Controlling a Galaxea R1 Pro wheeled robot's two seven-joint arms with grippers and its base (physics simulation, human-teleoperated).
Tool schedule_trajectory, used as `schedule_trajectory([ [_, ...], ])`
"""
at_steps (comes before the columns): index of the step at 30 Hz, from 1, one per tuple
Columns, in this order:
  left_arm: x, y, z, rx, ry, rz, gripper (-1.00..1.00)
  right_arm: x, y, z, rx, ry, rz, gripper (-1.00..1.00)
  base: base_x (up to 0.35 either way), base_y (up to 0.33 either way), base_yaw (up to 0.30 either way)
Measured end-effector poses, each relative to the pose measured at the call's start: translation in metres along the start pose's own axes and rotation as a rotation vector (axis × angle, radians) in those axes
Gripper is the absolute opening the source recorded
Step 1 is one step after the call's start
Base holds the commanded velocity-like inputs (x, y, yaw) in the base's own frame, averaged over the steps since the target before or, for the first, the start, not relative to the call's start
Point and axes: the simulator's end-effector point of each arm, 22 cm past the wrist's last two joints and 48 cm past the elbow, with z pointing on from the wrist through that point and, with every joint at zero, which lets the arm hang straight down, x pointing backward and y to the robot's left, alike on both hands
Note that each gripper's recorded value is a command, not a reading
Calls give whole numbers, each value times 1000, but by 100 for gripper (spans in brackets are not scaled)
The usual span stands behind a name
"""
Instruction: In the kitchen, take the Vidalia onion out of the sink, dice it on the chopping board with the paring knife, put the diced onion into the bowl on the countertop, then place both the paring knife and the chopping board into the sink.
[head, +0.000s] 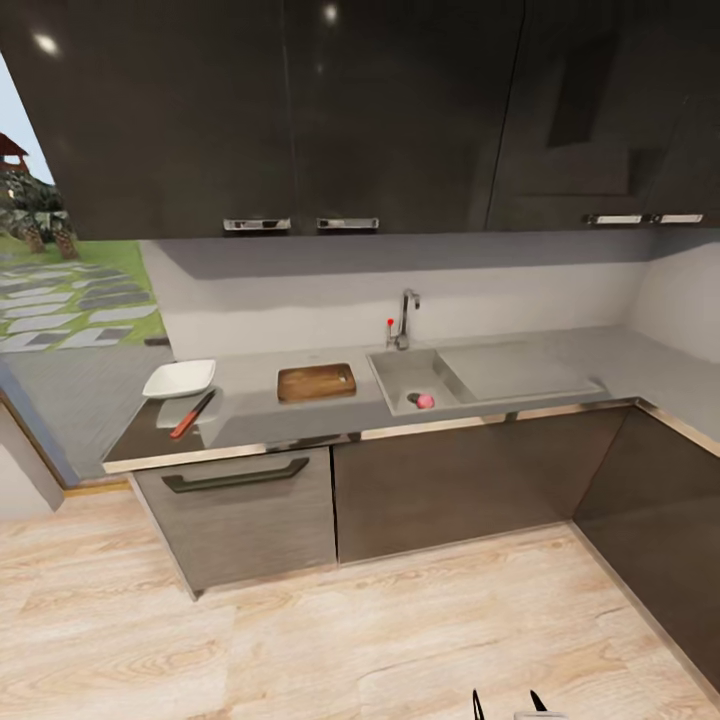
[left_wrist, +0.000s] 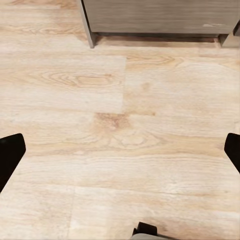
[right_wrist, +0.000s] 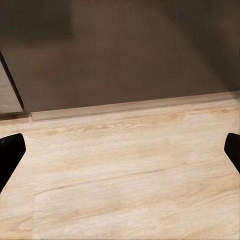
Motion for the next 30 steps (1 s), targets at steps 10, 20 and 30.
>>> schedule_trajectory([
  [10, -3, -2, 0, 0, -8, -6, 100, -7, 0, 1, 0, -15, 1, 100, 0, 0, 0],
  [20, -1, -2, -1, -2, -8, -11, 100, -13, 0, 2, 1, -30, 2, 100, 0, -124, 0],
  [30, -6, -3, 0, -2, -21, -16, 100, -19, 1, 3, 0, -43, 5, 100, 0, -305, 0],
])
